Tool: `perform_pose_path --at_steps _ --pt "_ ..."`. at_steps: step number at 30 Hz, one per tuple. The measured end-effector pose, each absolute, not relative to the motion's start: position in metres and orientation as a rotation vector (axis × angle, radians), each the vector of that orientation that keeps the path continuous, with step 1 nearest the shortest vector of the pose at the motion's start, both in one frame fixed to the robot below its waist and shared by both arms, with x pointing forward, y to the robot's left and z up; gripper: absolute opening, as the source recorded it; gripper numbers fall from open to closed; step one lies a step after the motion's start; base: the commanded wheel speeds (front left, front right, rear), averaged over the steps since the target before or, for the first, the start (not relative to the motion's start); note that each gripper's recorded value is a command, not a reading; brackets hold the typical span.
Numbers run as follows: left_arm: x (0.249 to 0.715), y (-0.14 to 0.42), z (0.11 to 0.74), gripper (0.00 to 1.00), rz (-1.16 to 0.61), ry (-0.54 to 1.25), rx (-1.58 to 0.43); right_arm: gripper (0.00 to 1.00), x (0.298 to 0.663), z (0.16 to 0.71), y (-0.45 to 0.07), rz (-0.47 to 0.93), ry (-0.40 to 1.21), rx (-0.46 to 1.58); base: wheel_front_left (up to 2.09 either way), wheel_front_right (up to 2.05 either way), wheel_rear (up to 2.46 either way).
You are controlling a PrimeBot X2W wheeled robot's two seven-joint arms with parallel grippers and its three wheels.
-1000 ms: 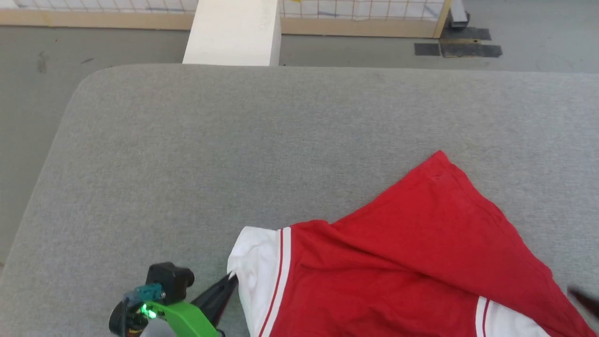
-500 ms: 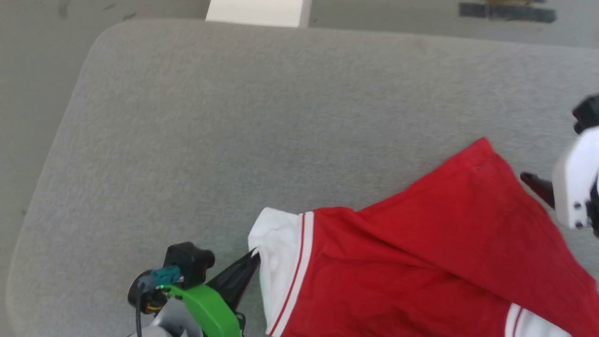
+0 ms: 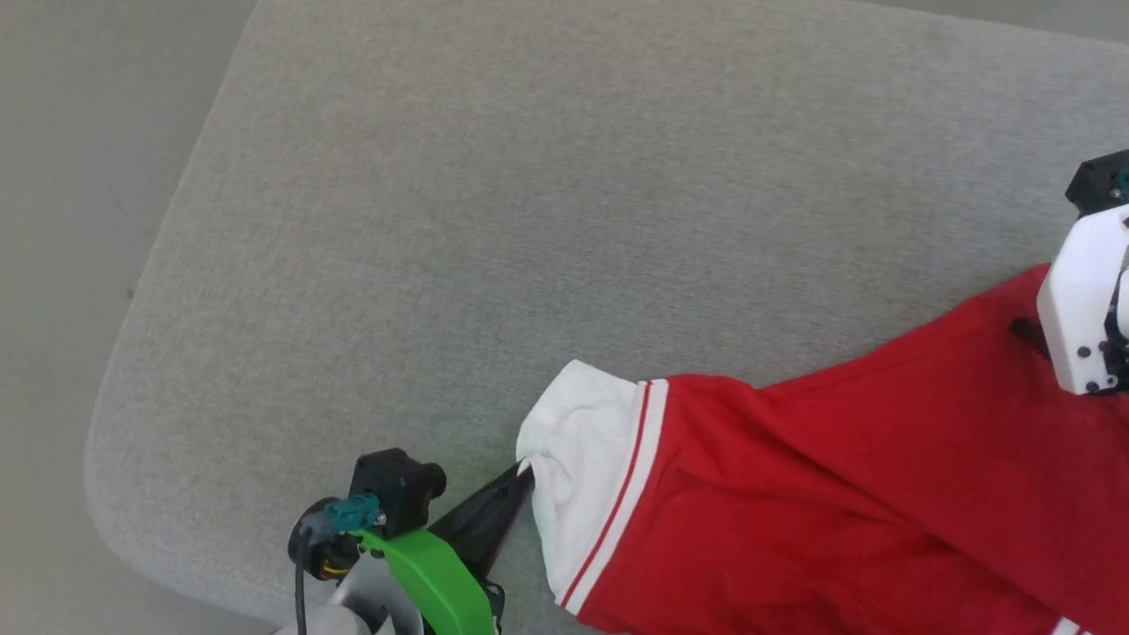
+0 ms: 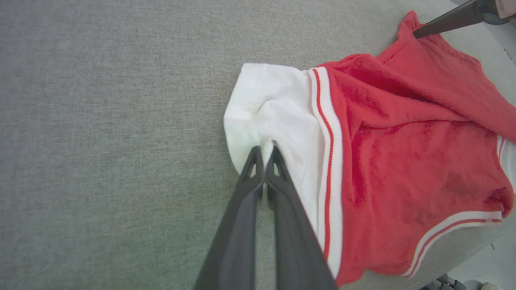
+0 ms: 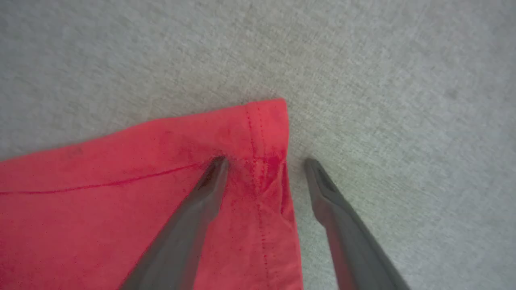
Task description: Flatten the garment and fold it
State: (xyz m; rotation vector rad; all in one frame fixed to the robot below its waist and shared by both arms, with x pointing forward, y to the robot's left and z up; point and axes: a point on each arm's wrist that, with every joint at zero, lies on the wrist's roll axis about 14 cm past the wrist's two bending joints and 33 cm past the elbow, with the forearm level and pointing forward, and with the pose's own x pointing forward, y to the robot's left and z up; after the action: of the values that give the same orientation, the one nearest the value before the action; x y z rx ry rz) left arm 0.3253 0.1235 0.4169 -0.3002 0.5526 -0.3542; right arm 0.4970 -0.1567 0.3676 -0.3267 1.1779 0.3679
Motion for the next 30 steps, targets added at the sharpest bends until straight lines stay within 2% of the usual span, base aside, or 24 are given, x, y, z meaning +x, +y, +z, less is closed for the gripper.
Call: perform_pose_path --at_steps 3,4,5,6,19,25,30 --pt "0.323 0.127 0.411 0.00 -0.334 0.569 -0.304 1.00 0.498 0.358 -0.151 0.395 1.191 -0.362 0.00 0.00 0.00" --pt "0.322 0.128 0.409 0.00 -0.331 0.575 -0.305 0.49 0.497 0.355 -0.149 0.403 1.197 -0.369 0.00 0.00 0.00" --pt "0.321 0.128 0.408 0.00 -0.328 0.579 -0.306 0.29 0.497 0.354 -0.148 0.408 1.200 -0.372 0.00 0.00 0.00" --pt "0.321 0.129 0.407 0.00 -0.326 0.582 -0.307 0.00 0.498 0.352 -0.147 0.411 1.199 -0.370 0.00 0.00 0.00" --pt "0.327 0.132 0.418 0.00 -0.332 0.524 -0.283 0.00 0.511 0.375 -0.146 0.407 1.023 -0.309 0.00 0.00 0.00" --pt "0.337 0.148 0.438 0.00 -0.299 0.450 -0.230 0.00 0.516 0.415 -0.154 0.390 0.870 -0.269 0.00 0.00 0.00" --pt "0.353 0.155 0.477 0.00 -0.302 0.312 -0.194 0.00 0.521 0.465 -0.172 0.356 0.704 -0.226 0.00 0.00 0.00"
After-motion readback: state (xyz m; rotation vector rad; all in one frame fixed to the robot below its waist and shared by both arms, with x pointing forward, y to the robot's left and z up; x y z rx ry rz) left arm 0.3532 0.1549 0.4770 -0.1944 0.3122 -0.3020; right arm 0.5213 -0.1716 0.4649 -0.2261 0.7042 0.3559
